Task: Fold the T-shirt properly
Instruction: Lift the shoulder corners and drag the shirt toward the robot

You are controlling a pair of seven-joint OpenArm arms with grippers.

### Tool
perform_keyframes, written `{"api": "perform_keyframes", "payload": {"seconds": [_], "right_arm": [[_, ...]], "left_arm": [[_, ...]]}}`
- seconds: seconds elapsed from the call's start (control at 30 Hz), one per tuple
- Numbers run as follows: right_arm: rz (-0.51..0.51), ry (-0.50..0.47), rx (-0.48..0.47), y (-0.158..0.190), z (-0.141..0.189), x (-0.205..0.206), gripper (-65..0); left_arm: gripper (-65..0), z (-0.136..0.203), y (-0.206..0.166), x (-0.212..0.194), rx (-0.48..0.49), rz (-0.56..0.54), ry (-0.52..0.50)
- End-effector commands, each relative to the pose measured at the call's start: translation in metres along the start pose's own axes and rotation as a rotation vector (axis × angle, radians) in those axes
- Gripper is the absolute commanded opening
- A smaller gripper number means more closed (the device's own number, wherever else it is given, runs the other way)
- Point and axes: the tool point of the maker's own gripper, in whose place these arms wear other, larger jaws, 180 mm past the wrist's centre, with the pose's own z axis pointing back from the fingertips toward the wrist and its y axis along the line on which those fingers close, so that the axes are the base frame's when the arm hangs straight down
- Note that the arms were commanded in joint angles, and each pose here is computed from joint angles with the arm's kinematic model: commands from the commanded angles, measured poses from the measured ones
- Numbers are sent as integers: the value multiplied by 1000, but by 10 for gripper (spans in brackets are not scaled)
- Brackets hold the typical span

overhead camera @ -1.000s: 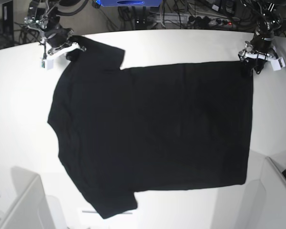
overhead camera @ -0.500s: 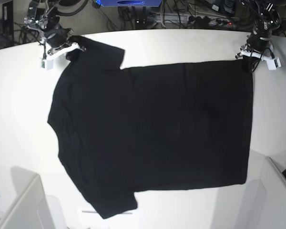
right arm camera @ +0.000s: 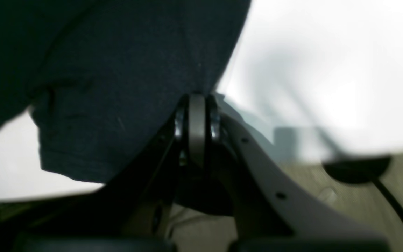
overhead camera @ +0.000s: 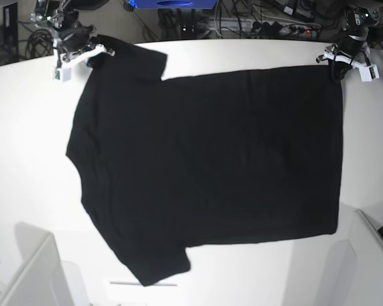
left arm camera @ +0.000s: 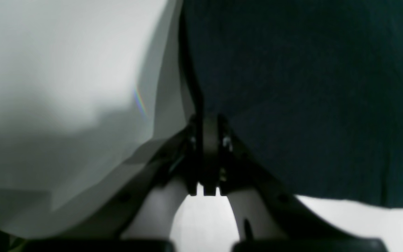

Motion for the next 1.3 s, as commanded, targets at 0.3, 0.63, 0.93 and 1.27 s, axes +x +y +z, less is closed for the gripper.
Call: {"api": "perform_keyframes", "payload": {"seconds": [0.3, 0.63, 0.93, 1.27], "right_arm": [[58, -73, 17, 14, 22, 20, -650], [97, -102, 53, 32, 19, 50, -650], [146, -113, 86, 48, 13, 86, -650], [179, -136, 112, 65, 8, 124, -650]], "left_arm": [[-650, 22, -9, 14, -12, -78, -30], [-650, 27, -32, 42, -49, -138, -102], [-650, 19, -33, 54, -22, -103, -100], [-650, 9, -48, 71, -51, -78, -161]]}}
